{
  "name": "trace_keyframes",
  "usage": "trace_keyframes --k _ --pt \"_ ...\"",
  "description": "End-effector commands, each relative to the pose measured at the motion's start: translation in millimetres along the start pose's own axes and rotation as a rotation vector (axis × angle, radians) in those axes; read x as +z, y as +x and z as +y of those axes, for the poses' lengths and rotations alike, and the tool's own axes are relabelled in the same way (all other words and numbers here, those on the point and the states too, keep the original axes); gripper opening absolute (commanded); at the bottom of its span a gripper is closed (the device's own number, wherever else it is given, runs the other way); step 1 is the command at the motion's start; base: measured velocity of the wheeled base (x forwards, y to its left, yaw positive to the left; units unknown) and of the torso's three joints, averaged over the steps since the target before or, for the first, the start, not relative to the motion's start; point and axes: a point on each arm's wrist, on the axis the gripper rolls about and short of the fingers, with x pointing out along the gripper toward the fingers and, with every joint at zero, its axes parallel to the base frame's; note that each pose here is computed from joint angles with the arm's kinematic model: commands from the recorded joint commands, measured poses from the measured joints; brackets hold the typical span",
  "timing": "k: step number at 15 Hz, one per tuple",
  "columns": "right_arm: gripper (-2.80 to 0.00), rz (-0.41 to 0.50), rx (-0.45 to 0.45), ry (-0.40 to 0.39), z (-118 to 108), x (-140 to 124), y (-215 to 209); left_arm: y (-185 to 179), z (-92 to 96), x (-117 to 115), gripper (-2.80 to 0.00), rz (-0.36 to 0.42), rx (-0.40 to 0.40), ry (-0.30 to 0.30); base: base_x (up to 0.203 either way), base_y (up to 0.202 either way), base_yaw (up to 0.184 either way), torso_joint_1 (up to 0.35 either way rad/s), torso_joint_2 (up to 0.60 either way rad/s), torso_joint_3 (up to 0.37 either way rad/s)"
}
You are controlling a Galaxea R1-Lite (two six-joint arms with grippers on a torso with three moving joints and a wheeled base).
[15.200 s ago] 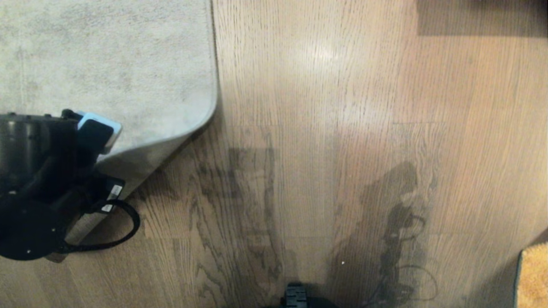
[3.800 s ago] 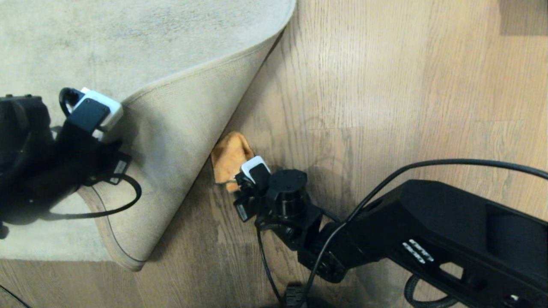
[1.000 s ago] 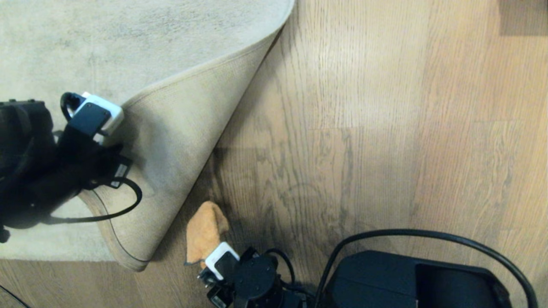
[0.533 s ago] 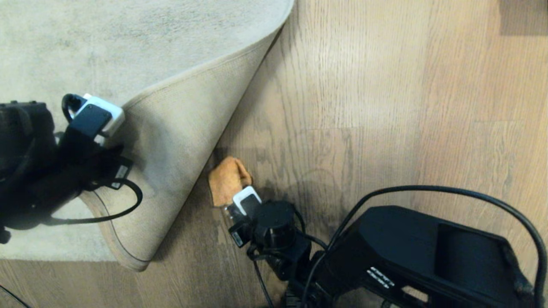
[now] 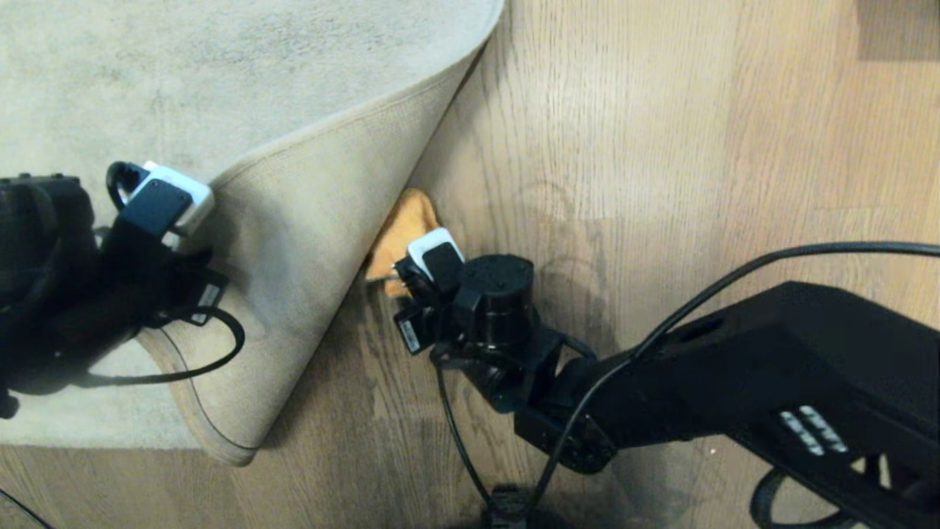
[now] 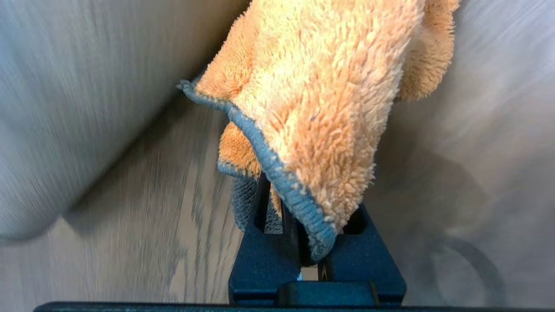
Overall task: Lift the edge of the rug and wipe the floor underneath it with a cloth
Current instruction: Wipe the floor under the carpet with a rag
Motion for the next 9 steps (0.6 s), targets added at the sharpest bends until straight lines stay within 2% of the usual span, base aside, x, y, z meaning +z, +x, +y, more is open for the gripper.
trace_keyframes --k 1,5,7,9 --pt "-2.80 -0.076 -0.019 0.022 -16 48 -18 0 0.2 0 -2.80 -0.002 0.003 0.001 0.000 0.000 0.000 0.000 0.00 0.000" --pt "-2.80 -0.097 -0.016 -0.001 -29 82 -45 0 0.3 0 -2.80 -0.003 0.004 0.001 0.000 0.000 0.000 0.000 0.00 0.000" --pt "-2.80 -0.069 0.016 -0.021 -25 81 -63 0 0.3 0 -2.80 -0.003 0.004 0.001 0.000 0.000 0.000 0.000 0.00 0.000" --pt "-2.80 -0.006 0.062 -0.047 -15 65 -81 0 0.0 0 -2.80 -0.001 0.003 0.001 0.000 0.000 0.000 0.000 0.00 0.000"
